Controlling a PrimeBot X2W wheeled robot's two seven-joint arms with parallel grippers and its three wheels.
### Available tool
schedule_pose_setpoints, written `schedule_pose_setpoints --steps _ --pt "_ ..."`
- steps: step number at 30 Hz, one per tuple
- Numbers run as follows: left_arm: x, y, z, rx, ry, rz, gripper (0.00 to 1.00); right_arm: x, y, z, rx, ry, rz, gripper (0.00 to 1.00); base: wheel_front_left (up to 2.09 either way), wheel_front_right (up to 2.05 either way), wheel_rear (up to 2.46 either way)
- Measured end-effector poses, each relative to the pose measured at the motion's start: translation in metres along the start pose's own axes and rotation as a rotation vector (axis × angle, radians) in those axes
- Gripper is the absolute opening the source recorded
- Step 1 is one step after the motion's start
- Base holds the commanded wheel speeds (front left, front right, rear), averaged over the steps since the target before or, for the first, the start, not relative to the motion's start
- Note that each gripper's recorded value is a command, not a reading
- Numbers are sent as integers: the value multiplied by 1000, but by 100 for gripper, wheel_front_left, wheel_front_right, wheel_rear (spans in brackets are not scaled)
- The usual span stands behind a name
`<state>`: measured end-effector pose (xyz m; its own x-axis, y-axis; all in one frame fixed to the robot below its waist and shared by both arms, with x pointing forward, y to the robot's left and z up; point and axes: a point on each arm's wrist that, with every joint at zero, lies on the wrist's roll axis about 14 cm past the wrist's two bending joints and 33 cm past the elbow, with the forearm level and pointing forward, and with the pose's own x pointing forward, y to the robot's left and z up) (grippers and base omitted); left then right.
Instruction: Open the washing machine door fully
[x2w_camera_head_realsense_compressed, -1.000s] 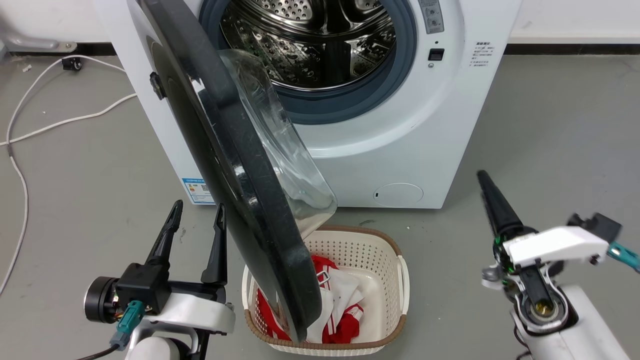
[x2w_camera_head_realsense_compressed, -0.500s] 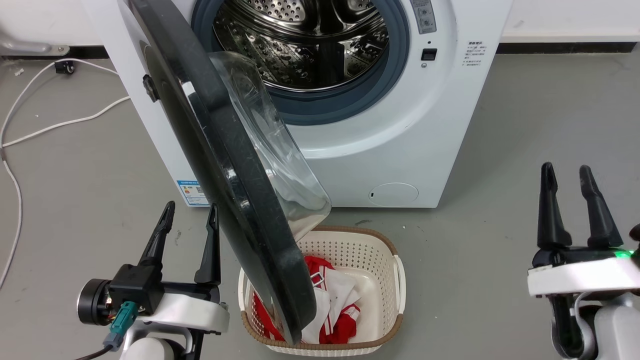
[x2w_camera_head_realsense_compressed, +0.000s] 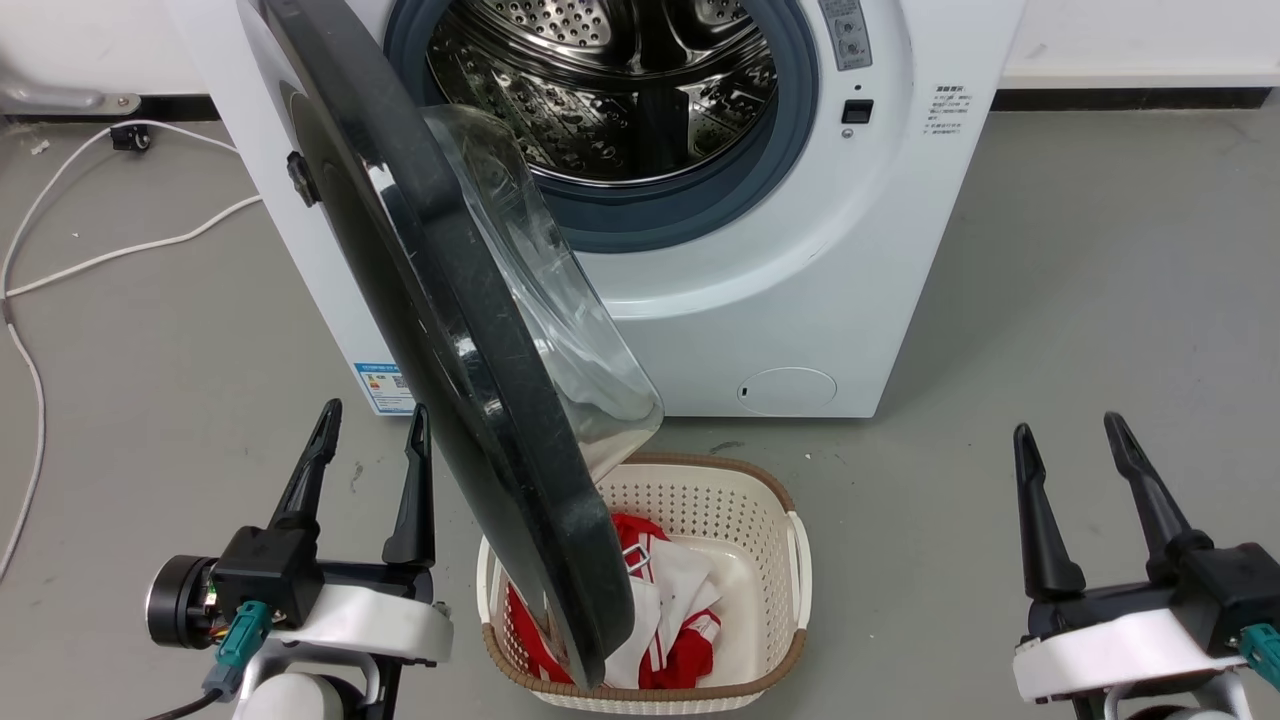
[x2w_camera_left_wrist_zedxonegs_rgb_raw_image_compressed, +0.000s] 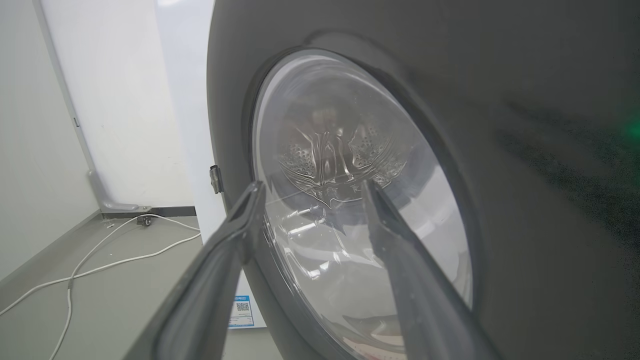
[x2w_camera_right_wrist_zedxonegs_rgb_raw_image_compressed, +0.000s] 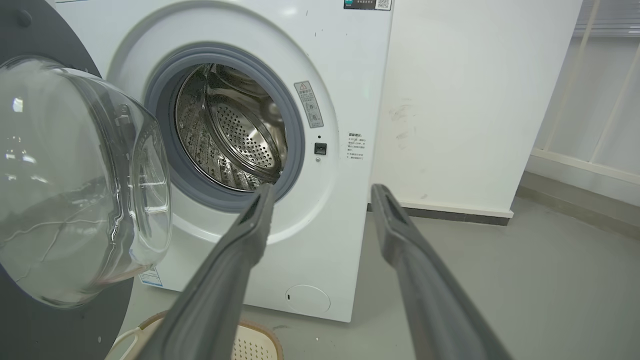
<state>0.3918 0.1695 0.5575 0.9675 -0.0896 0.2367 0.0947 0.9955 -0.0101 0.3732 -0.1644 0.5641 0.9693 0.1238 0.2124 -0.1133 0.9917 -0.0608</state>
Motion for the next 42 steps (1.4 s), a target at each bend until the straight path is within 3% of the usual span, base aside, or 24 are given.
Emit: schedule_pose_setpoints --steps 5,19,20,21,22,32,36,37,42 --pt "0 -1 -1 -1 1 -3 100 -7 -2 -15 60 41 -16 100 0 0 0" --pt "0 -2 -4 -1 10 -8 100 -4 -6 -20 83 42 -29 100 0 0 0" --pt "0 -2 -4 -1 11 -8 45 -3 -5 -21 84 42 -29 100 0 0 0" --pt "0 -2 -4 -1 11 -7 16 -3 -5 -20 85 40 -29 100 0 0 0" --pt "0 -2 -4 -1 12 -7 0 -2 -5 -20 87 37 -28 100 0 0 0" --pt "6 0 16 -4 -53 -4 0 0 -6 -24 98 45 -33 100 0 0 0" --pt "13 3 47 4 -152 6 0 0 -7 -26 99 51 -36 100 0 0 0" --pt "17 5 77 14 -247 11 0 0 -7 -27 102 54 -36 100 0 0 0" --pt "16 1 132 37 -419 2 0 1 -8 -28 105 54 -38 100 0 0 0"
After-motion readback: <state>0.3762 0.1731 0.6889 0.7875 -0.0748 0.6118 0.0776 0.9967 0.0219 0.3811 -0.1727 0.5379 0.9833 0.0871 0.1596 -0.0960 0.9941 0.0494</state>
